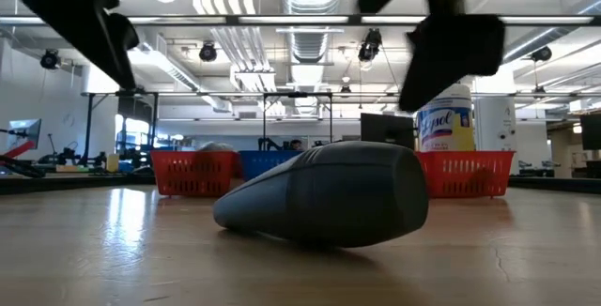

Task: Pick & Place Travel size toiletries
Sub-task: Put the black deodorant into the left red basket

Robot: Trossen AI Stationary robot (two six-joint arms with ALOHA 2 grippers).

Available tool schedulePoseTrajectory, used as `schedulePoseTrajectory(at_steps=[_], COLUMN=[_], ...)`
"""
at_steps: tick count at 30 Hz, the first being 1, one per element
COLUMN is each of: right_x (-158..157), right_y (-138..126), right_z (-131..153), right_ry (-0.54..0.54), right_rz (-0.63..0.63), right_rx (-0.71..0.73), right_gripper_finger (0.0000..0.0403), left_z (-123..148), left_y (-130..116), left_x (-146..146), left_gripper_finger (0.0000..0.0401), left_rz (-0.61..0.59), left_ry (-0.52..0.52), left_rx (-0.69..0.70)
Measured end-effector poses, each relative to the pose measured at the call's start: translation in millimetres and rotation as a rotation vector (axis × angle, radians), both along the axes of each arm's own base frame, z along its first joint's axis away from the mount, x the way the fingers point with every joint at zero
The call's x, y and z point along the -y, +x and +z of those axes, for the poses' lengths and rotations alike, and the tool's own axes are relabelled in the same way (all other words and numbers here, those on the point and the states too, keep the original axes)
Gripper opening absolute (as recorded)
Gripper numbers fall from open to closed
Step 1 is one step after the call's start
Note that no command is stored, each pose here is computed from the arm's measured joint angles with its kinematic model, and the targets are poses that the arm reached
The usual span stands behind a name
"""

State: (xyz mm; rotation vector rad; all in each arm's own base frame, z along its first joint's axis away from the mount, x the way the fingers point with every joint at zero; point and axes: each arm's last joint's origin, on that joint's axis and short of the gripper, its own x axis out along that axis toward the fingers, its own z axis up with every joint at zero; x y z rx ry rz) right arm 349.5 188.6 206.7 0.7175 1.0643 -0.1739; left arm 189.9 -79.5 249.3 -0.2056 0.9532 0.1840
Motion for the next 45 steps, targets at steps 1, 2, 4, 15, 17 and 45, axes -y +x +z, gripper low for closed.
schedulePoseTrajectory(at_steps=[1, 2, 4, 15, 17, 45], right_x=[-4, -7, -15, -33, -35, -35], right_y=[6, 12, 22, 57, 60, 61], right_z=[-3, -6, -10, -44, -52, -51], right_ry=[-0.010, -0.023, -0.036, -0.106, -0.107, -0.100], right_rz=[0.004, 0.009, 0.014, 0.025, 0.035, 0.089], right_rx=[-0.012, -0.030, -0.053, -0.144, -0.162, -0.167], right_gripper_finger=[0.0368, 0.0368, 0.0368, 0.0368, 0.0368, 0.0317], left_z=[-1, 0, 1, 1, 1, -42], left_y=[-5, -9, -16, -41, -42, -6], left_x=[0, 0, 0, -8, -8, 23], left_gripper_finger=[0.0248, 0.0248, 0.0248, 0.0248, 0.0248, 0.0248], left_rz=[-0.014, -0.026, -0.045, -0.066, -0.070, -0.543], left_ry=[-0.003, -0.008, -0.024, -0.074, -0.081, -0.041], left_rx=[0.011, 0.028, 0.061, 0.153, 0.160, 0.323])
